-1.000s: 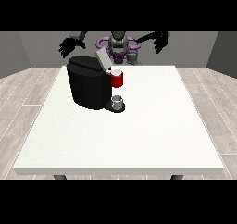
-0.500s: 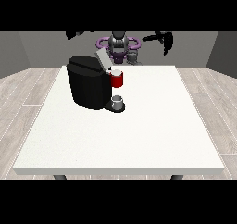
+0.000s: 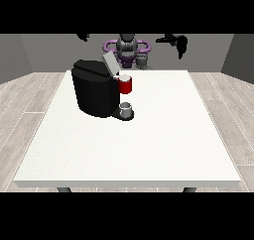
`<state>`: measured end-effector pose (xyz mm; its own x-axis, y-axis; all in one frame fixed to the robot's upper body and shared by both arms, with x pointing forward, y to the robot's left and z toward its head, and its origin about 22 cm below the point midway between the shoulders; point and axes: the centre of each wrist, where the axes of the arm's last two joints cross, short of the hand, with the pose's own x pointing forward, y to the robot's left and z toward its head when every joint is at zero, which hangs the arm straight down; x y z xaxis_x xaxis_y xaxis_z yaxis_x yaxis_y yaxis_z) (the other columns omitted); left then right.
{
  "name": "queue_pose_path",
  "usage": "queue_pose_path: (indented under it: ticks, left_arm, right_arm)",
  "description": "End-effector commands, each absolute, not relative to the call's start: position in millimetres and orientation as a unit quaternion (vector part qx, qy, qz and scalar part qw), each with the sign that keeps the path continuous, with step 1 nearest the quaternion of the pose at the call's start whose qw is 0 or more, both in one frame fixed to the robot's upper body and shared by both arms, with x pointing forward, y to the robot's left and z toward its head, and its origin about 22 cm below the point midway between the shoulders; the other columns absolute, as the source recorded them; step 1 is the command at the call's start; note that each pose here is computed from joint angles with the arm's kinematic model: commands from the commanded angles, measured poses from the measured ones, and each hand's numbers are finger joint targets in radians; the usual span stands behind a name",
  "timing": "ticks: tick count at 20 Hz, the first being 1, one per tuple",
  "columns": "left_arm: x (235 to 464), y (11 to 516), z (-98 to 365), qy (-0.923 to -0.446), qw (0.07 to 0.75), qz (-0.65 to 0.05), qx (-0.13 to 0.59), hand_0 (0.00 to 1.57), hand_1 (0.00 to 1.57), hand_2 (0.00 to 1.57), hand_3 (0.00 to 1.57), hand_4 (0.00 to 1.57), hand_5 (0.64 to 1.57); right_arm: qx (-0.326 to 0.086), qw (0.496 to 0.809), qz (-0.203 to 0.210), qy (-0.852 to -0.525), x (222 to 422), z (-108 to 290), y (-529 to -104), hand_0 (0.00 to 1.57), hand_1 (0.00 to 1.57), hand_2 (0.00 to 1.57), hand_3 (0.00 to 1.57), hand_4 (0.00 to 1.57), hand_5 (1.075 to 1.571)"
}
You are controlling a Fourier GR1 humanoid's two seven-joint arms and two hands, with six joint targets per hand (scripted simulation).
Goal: Insert the coffee pod into the coffee machine and close the lid
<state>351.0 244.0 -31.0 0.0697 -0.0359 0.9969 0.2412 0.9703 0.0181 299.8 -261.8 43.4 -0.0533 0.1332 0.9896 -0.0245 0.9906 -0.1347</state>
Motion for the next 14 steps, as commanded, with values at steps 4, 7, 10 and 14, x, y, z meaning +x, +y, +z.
queue_pose_path:
  ticks: [4, 7, 10, 14]
  left_arm:
    - [325, 251, -29, -0.684, 0.719, -0.080, -0.091, 0.00, 0.00, 0.00, 0.00, 0.10, 1.571]
    - [319, 231, -30, -0.699, 0.704, -0.086, -0.094, 0.00, 0.00, 0.00, 0.00, 0.00, 1.571]
    - [322, 231, -10, -0.697, 0.709, -0.062, -0.090, 0.00, 0.00, 0.00, 0.00, 0.00, 1.571]
    - [314, 259, 2, -0.717, 0.689, -0.067, -0.077, 0.00, 0.00, 0.00, 0.00, 0.00, 1.571]
  right_arm:
    - [-0.027, 0.682, 0.083, -0.726, 305, 38, -247, 0.00, 0.00, 0.00, 0.00, 0.12, 1.571]
    - [-0.015, 0.681, 0.054, -0.730, 327, 49, -252, 0.00, 0.00, 0.00, 0.00, 0.00, 1.571]
    - [-0.014, 0.691, 0.058, -0.720, 329, 42, -234, 0.00, 0.00, 0.00, 0.00, 0.00, 1.571]
    - [0.000, 0.675, 0.053, -0.736, 340, 51, -271, 0.00, 0.00, 0.00, 0.00, 0.00, 1.571]
